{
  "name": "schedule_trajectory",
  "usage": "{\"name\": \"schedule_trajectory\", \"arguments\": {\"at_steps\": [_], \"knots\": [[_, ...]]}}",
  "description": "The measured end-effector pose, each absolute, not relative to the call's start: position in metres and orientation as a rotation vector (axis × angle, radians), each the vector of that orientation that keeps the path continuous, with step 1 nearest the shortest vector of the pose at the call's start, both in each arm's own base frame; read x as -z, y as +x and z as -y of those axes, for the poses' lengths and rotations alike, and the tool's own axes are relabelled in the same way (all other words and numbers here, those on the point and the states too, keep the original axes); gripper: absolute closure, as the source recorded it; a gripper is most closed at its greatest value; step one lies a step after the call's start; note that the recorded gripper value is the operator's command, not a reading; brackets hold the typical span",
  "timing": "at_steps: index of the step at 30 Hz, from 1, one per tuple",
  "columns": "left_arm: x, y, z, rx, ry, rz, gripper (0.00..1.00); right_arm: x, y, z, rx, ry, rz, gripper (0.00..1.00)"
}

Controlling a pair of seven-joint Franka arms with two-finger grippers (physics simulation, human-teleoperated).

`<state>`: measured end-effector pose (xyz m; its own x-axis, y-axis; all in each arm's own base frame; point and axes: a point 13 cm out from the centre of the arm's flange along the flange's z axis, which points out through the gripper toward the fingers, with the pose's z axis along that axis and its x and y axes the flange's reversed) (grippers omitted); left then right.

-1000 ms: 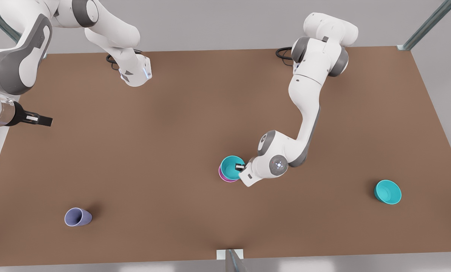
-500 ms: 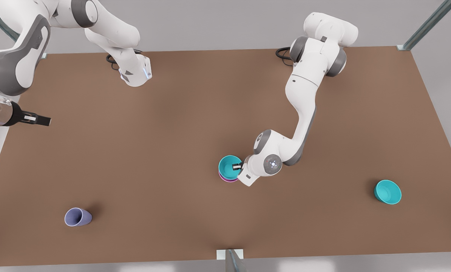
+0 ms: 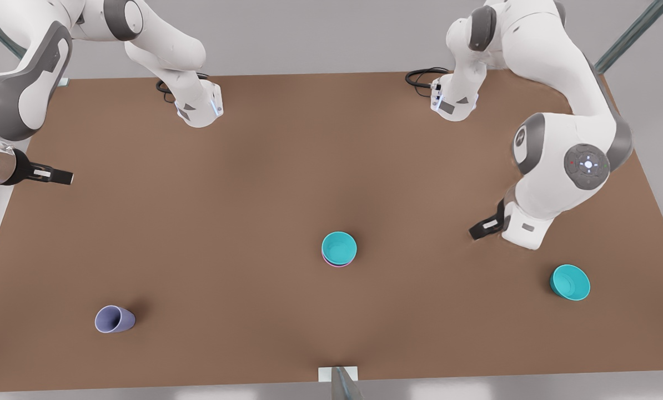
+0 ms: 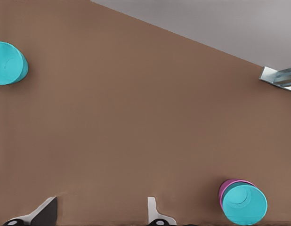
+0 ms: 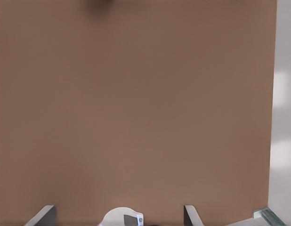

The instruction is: Stack the blue bowl on the pink bowl

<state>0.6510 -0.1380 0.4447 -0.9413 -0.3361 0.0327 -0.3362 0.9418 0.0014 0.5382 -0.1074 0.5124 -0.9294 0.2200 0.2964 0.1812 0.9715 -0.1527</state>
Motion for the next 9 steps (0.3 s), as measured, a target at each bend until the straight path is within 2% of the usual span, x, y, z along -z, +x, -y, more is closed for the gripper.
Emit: {"name": "schedule_trajectory", "arguments": {"at_steps": [3,9], "knots": [[-0.503,0.594,0.108,-0.047,0.377,3.053,0.00,-0.512,0.538,0.107,-0.173,-0.288,2.805,0.00],[-0.519,0.562,0.086,0.048,0.214,3.020,0.00,-0.520,0.542,0.104,-0.157,-0.230,2.838,0.00]]}}
